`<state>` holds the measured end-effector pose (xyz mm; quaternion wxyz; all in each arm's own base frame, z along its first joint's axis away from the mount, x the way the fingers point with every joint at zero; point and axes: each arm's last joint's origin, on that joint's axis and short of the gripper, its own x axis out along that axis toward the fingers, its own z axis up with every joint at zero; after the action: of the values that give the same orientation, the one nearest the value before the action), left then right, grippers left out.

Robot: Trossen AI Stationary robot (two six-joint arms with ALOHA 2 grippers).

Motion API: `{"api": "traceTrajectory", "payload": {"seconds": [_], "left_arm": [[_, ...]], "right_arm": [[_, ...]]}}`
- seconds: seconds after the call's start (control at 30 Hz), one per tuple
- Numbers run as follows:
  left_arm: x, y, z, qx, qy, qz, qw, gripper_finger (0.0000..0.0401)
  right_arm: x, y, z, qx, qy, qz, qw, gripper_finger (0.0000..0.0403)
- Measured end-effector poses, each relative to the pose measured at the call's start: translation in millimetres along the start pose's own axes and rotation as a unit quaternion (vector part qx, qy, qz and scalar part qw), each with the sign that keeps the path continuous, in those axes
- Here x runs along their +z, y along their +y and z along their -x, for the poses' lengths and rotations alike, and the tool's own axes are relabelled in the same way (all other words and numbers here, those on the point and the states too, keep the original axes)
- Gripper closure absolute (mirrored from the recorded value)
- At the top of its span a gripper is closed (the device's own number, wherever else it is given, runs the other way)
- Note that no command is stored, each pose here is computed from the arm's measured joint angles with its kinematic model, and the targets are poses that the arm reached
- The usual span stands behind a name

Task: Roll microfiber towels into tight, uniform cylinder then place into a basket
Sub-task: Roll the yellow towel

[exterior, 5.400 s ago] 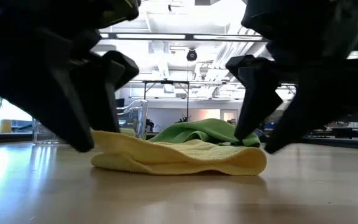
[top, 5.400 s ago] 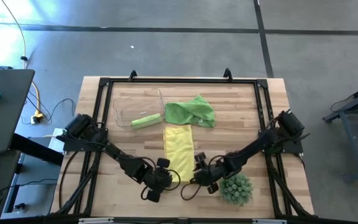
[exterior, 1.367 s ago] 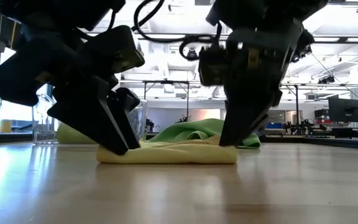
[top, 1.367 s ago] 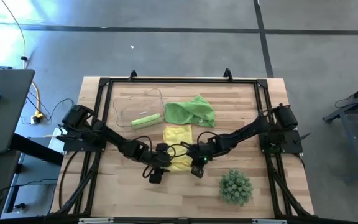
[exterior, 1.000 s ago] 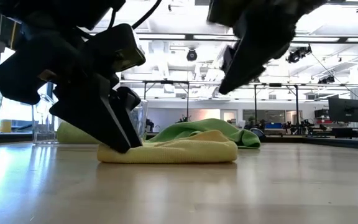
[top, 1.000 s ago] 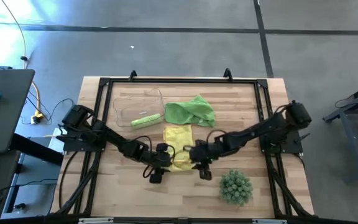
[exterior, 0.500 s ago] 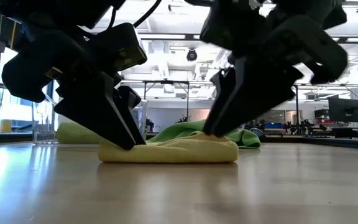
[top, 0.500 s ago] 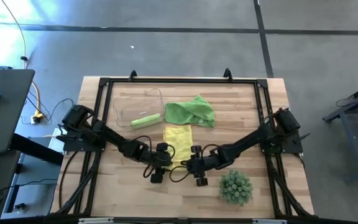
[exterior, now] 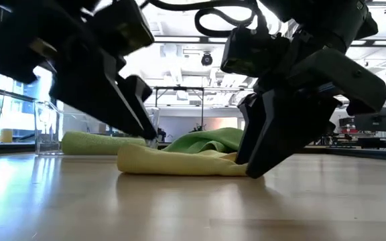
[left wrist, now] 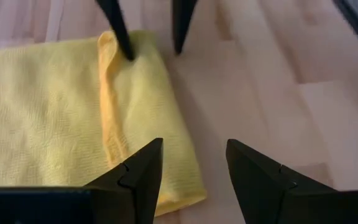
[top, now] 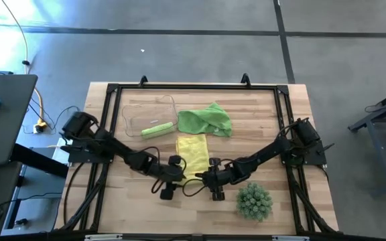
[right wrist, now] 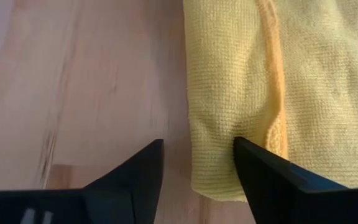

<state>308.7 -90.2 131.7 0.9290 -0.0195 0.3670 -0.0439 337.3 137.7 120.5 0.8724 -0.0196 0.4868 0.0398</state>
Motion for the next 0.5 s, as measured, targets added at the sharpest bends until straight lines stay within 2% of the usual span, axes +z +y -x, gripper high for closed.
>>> {"api": "traceTrajectory", "payload": {"seconds": [0.1,0.2,0.33,0.5], "left_arm": [[3.1,-9.3,5.5,-0.012,-0.013,-0.029,0.999,0.0233],[-1.0,-17.4,5.0,0.007,-0.011,-0.053,0.999,0.0233],[-10.3,-19.8,-2.1,0.056,-0.001,-0.050,0.997,0.0233],[-17.1,-18.4,-10.2,0.080,0.007,-0.035,0.996,0.0233]], "right_arm": [[0.1,-0.1,-0.5,-0.001,-0.003,-0.001,1.000,0.0227],[0.8,0.1,-0.7,-0.001,-0.008,-0.002,1.000,0.0238],[1.1,-0.1,-0.9,0.000,-0.010,-0.004,1.000,0.0244],[1.0,0.0,-1.1,0.001,-0.010,-0.004,1.000,0.0244]]}}
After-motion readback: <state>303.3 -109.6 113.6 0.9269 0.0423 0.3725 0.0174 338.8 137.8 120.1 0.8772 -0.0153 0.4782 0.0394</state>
